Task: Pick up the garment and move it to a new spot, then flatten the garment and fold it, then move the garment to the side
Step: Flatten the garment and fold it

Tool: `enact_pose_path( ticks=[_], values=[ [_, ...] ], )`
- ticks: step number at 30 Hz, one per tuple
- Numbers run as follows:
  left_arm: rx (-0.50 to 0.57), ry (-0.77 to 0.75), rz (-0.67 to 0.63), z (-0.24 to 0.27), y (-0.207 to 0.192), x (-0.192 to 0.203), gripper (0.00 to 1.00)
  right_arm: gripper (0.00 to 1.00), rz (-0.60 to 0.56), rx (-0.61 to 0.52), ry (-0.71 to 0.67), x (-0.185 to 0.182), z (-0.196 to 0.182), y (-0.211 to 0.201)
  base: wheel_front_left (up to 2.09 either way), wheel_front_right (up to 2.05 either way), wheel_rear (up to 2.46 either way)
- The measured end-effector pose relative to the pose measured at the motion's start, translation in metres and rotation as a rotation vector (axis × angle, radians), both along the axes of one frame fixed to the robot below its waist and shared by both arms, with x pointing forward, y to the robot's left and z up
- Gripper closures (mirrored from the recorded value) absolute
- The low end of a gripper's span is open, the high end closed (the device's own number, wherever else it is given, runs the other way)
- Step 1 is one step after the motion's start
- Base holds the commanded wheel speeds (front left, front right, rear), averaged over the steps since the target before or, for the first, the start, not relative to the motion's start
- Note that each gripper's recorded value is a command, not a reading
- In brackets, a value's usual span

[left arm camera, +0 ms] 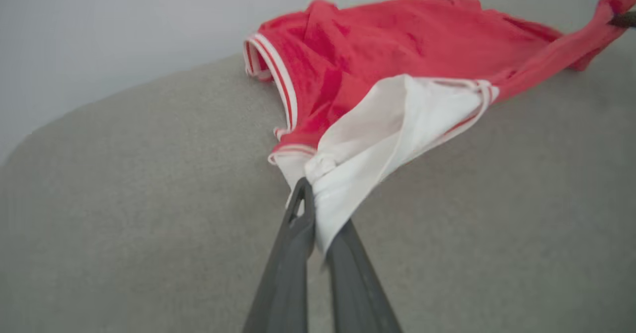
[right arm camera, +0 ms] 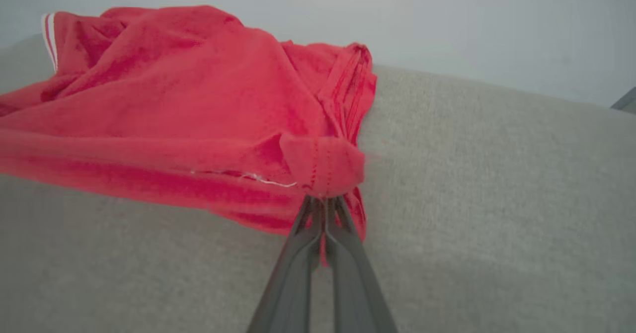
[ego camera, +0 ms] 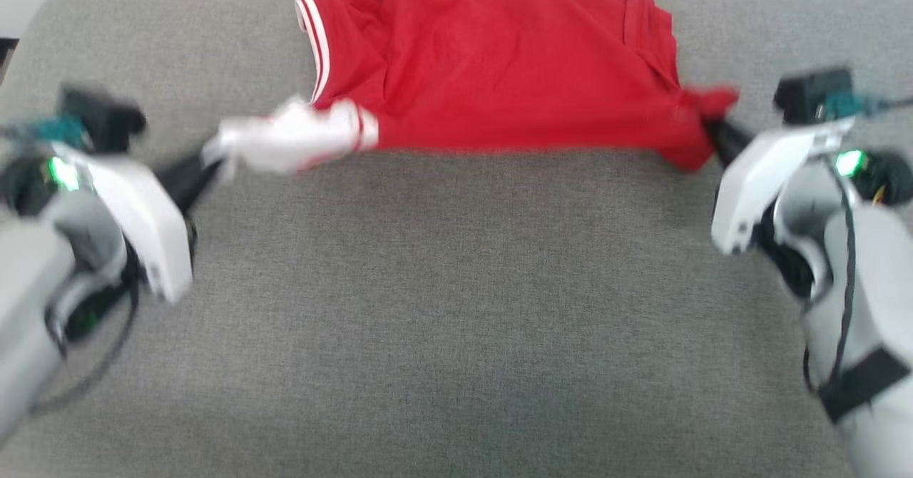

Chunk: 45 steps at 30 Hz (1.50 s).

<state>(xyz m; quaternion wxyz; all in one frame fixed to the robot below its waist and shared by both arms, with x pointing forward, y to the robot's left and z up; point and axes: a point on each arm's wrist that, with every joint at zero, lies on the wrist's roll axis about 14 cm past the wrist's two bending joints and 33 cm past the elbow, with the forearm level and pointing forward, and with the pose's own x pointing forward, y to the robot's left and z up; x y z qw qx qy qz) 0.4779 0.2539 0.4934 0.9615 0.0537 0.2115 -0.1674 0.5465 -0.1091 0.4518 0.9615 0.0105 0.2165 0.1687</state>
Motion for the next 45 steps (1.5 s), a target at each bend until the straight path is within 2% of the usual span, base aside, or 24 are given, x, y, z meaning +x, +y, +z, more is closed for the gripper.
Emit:
enact_pose_path(
  ticks=[6,16,17,25,32,35,39,45],
  values=[
    [-0.057,0.223,-0.008,-0.040,-0.016,-0.064,1.00,1.00,0.024,0.011,0.139,-0.051,-0.025,-0.004,0.00,0.00,0.00],
    [-0.132,0.496,0.067,-0.072,-0.033,-0.152,1.00,1.00,0.061,-0.023,0.325,-0.117,-0.044,-0.016,0.00,0.00,0.00],
    [-0.138,0.558,0.081,-0.079,-0.035,-0.170,1.00,1.00,0.078,-0.038,0.372,-0.131,-0.048,-0.017,0.00,0.00,0.00],
    [-0.181,0.727,0.136,-0.099,-0.044,-0.216,1.00,1.00,0.138,-0.078,0.582,-0.187,-0.065,-0.024,0.00,0.00,0.00],
    [-0.188,0.804,0.157,-0.105,-0.045,-0.228,1.00,1.00,0.164,-0.073,0.651,-0.208,-0.065,-0.023,0.00,0.00,0.00],
    [-0.181,0.796,0.160,-0.103,-0.041,-0.223,1.00,1.00,0.152,-0.057,0.640,-0.206,-0.061,-0.023,0.00,0.00,0.00],
    [-0.148,0.728,0.158,-0.091,-0.030,-0.202,1.00,1.00,0.129,-0.031,0.582,-0.192,-0.049,-0.023,0.00,0.00,0.00],
    [-0.045,0.500,0.108,-0.052,-0.012,-0.141,1.00,1.00,0.090,-0.005,0.423,-0.152,-0.019,-0.023,0.00,0.00,0.00]
  ],
)
